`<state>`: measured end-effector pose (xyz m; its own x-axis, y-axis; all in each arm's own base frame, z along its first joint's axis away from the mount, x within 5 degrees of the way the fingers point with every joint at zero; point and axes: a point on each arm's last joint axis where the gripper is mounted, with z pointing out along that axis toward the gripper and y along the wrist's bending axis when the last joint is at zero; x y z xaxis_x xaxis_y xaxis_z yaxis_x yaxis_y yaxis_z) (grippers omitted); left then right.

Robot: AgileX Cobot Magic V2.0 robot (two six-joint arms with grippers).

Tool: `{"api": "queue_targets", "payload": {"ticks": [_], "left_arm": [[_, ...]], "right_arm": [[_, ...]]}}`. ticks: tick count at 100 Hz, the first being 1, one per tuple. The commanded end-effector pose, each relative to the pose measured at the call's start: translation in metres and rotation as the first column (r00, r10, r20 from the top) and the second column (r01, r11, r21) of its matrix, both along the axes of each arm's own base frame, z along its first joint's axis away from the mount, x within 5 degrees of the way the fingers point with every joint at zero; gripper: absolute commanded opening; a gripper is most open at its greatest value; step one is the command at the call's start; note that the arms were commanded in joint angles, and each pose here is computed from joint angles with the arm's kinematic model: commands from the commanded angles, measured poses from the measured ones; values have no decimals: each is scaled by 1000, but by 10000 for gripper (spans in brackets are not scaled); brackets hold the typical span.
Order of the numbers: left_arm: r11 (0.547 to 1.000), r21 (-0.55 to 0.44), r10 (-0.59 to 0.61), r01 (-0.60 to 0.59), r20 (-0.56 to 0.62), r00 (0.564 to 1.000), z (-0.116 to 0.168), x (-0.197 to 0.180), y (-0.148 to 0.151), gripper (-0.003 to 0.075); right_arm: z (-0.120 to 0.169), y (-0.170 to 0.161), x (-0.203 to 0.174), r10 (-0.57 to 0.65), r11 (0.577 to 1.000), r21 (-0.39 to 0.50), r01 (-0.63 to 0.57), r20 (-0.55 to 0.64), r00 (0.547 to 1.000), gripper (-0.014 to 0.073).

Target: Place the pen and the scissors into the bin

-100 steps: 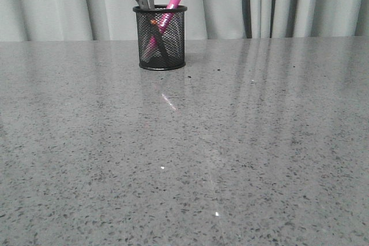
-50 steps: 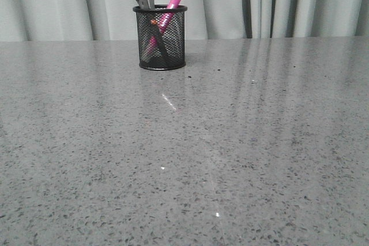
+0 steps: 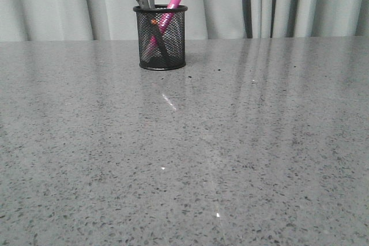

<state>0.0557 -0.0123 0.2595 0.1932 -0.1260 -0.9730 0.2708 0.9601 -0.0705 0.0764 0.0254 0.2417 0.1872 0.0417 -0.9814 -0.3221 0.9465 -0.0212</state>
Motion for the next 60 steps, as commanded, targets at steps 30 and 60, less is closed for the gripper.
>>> {"api": "queue_targets", "payload": {"ticks": [30, 60], "left_arm": [[999, -9, 41, -41, 54, 998, 10, 0, 3, -19], [982, 38, 183, -185, 47, 982, -13, 2, 8, -19]], "right_arm": [[15, -3, 0, -33, 999, 26, 30, 93, 995, -69], [15, -3, 0, -33, 999, 26, 30, 93, 995, -69]]}}
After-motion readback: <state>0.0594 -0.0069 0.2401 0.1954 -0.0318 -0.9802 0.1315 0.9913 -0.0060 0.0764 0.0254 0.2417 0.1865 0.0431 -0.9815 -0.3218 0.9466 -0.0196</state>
